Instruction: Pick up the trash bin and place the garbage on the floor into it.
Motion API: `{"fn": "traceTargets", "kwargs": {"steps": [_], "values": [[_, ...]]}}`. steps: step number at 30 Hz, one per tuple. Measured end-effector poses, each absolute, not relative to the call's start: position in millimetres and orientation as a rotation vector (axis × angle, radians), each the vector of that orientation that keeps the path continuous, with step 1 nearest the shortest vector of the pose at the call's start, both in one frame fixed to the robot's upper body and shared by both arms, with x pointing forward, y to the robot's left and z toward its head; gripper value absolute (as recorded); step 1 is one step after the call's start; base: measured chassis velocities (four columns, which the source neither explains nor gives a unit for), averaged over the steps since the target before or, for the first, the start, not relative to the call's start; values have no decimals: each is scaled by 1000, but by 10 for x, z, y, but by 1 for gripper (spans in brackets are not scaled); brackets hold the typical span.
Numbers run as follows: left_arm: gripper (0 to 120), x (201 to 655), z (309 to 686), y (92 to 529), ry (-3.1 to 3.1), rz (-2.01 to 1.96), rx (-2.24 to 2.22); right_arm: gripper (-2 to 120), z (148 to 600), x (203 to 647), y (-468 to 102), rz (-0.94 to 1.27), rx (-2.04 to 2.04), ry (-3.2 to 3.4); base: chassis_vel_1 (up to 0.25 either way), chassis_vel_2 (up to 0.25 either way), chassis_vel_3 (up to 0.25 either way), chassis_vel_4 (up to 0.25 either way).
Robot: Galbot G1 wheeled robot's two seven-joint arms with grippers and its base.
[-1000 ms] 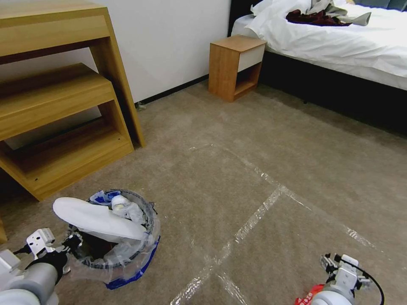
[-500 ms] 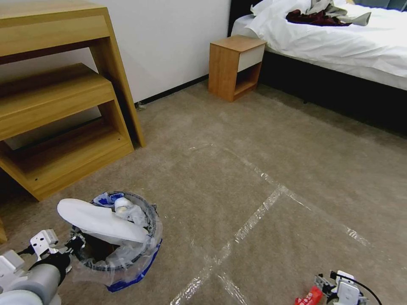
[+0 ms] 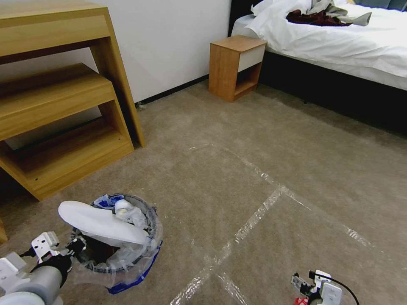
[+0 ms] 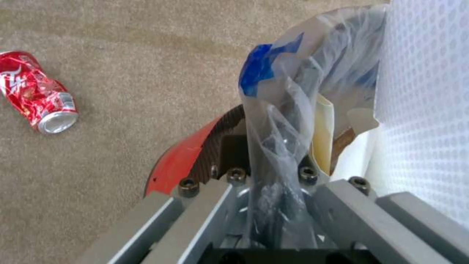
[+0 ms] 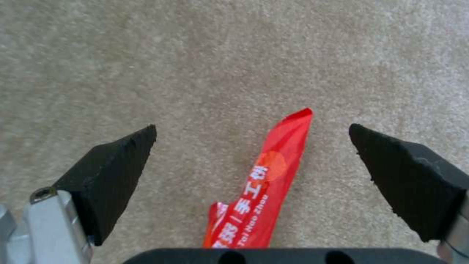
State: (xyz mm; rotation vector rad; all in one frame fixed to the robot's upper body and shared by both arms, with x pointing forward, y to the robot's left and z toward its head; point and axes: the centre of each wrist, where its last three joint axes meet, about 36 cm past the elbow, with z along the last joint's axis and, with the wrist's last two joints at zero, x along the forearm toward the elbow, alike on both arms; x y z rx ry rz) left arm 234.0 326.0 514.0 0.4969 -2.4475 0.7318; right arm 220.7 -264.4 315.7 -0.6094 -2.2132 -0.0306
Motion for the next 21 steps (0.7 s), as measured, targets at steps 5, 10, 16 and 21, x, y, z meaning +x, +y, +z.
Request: {"fn": "traceTargets", "kwargs": {"steps": [5, 10, 16, 21], "values": [[0, 2352, 5122, 3267, -2447, 728, 498, 100, 3086, 2258, -2696, 9, -638, -2206, 0, 0, 0, 0], [0, 2367, 5103, 3278, -2445, 727, 499, 100, 3012, 2311, -2745, 45, -666, -2198, 0, 0, 0, 0], [0, 2376, 5092, 3284, -2443, 726, 499, 100, 2977, 2348, -2766, 52, -674, -2188, 0, 0, 0, 0], [0, 2385, 5077, 3290, -2440, 724, 498, 100, 2933, 2334, -2765, 52, -674, -2159, 0, 0, 0, 0]]}}
